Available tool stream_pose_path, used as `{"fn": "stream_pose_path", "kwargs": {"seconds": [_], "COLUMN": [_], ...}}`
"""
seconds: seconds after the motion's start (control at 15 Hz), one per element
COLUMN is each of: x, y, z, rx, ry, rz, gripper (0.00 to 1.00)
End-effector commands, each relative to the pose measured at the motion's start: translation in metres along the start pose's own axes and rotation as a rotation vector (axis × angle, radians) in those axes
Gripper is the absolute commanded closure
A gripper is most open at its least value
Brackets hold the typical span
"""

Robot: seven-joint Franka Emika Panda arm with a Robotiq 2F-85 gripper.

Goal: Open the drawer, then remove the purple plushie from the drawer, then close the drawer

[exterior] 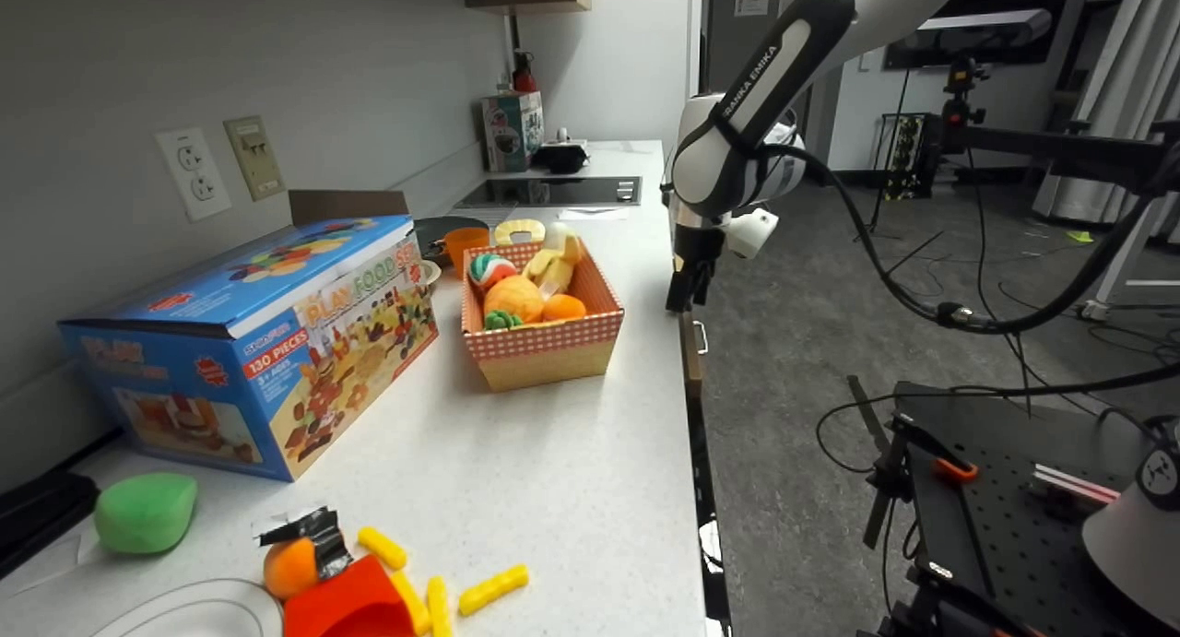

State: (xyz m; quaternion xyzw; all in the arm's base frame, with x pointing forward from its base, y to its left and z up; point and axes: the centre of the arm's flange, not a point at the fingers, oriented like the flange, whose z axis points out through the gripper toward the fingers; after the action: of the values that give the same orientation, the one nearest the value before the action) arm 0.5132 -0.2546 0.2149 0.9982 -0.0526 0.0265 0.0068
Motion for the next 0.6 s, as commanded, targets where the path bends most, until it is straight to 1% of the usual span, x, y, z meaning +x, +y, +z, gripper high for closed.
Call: {"fn": "stream_pose_path", "kwargs": {"seconds": [0.0,0.13,0.27,0.4,0.53], "x": [-0.032,-0.044,-0.067,-0.09,-0.097], "y": [0.013,0.02,0.035,0.051,0.057], "z": [-0.025,-0.029,-0.038,-0.043,-0.044], "rx": [-0.041,-0.065,-0.119,-0.153,-0.157], "ry": [-0.035,-0.052,-0.09,-0.116,-0.105], "rz": [-0.02,-0.043,-0.079,-0.099,-0.085], "gripper": [0.0,0.0,0.0,0.0,0.0]}}
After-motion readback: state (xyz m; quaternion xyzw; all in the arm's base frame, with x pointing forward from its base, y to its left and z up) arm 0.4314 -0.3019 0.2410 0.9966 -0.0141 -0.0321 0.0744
